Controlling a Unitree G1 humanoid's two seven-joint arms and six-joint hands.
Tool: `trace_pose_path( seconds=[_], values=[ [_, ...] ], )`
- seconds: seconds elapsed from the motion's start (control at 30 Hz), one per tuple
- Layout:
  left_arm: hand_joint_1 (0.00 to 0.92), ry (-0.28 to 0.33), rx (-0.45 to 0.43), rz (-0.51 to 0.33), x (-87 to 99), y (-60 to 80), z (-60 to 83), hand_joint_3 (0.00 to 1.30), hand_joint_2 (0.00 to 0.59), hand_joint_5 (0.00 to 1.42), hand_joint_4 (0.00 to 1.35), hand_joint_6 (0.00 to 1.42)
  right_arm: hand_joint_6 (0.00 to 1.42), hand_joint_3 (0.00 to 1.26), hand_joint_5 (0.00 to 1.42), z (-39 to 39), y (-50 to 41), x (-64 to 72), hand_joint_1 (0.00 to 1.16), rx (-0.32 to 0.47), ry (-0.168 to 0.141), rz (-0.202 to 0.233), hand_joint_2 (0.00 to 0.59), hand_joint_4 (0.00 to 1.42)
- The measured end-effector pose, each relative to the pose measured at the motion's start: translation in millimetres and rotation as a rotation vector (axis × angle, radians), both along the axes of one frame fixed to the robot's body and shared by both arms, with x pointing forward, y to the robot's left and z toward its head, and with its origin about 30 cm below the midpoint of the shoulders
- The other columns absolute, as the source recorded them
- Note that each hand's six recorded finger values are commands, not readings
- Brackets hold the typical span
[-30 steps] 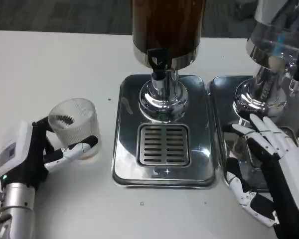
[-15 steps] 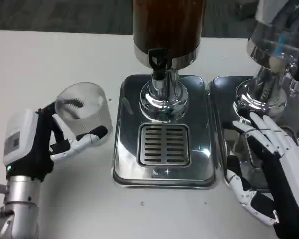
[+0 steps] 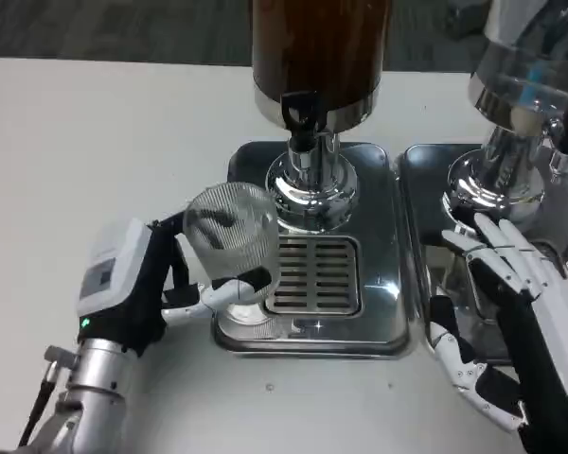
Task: Grasp the cup under the faucet to collect the drink, then remove the cup.
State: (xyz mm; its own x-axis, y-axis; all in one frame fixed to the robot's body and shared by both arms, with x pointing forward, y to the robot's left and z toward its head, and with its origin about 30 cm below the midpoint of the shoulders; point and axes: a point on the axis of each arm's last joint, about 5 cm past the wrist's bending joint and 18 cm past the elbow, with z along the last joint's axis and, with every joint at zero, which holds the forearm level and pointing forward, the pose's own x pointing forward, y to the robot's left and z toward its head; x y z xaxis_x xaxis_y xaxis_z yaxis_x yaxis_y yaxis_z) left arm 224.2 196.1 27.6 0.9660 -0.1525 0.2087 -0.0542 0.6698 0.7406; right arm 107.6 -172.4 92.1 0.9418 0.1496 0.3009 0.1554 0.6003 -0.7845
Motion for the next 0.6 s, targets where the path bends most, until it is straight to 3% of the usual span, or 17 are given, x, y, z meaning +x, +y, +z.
trace_pose_path(
  seconds=[0.27, 0.6],
  values=[
    [0.406, 0.03, 0.016, -0.014, 4.3, -10.4, -1.6, 0.58, 0.124, 1.11, 0.75, 1.42, 0.14, 0.29, 0.09, 5.6, 1.4, -0.2, 0.49, 0.019, -0.031, 0.002, 0.553, 0.11],
    [0.391, 0.048, 0.013, -0.041, 15.9, -32.7, 1.2, 0.57, 0.125, 1.1, 0.72, 1.42, 0.14, 0.29, 0.09, 4.3, 2.9, -7.1, 0.48, 0.036, -0.013, -0.012, 0.553, 0.11]
  ],
)
